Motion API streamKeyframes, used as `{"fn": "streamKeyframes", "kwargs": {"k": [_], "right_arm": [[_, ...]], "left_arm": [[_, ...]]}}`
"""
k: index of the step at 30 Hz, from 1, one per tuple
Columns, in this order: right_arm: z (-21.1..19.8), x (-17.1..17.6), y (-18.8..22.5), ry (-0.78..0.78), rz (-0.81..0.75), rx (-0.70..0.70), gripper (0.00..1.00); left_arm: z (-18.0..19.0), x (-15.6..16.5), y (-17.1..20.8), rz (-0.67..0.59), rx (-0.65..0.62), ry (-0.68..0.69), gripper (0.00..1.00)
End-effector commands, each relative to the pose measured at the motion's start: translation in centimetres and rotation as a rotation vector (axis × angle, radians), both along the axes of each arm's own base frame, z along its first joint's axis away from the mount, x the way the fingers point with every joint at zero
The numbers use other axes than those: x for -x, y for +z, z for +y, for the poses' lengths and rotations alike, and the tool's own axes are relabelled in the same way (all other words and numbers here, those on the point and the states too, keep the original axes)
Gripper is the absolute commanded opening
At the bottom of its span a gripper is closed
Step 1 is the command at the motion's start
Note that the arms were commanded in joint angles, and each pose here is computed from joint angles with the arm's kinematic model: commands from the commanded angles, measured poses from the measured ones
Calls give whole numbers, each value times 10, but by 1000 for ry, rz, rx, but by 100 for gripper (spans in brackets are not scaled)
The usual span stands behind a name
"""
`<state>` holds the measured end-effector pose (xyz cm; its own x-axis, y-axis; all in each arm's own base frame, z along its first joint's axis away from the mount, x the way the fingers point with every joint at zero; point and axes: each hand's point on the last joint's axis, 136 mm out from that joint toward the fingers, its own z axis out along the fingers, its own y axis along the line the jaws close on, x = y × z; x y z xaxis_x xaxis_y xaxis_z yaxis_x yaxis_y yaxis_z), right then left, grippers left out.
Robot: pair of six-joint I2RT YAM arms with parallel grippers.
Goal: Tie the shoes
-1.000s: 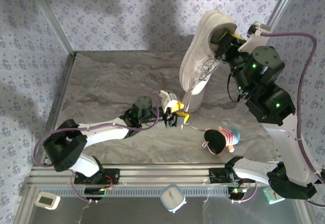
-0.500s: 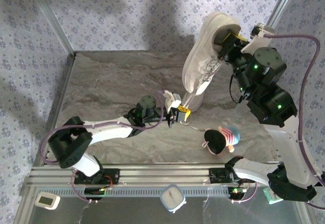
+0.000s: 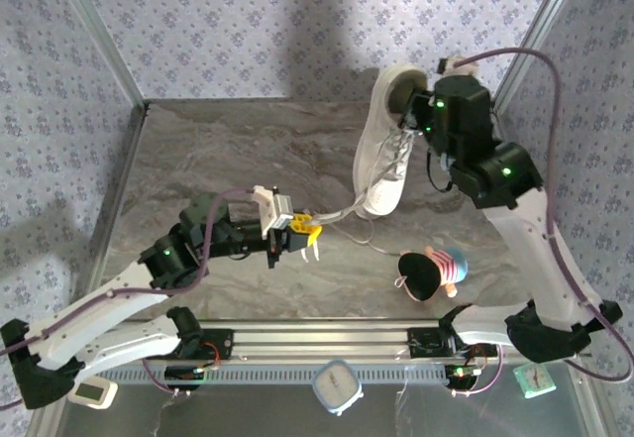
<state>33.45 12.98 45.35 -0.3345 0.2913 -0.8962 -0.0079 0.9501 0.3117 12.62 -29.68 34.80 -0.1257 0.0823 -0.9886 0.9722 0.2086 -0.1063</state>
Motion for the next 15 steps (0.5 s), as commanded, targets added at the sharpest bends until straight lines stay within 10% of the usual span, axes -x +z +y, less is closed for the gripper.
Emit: {"fn": "streamKeyframes", "kwargs": {"k": [1, 15], "right_arm": [[33, -5, -26, 59, 72, -111, 0], [161, -23, -214, 187, 507, -115, 0]], "left_arm": [[21, -12, -27, 83, -161, 140, 0], [56, -27, -85, 380, -256, 400, 0]]}}
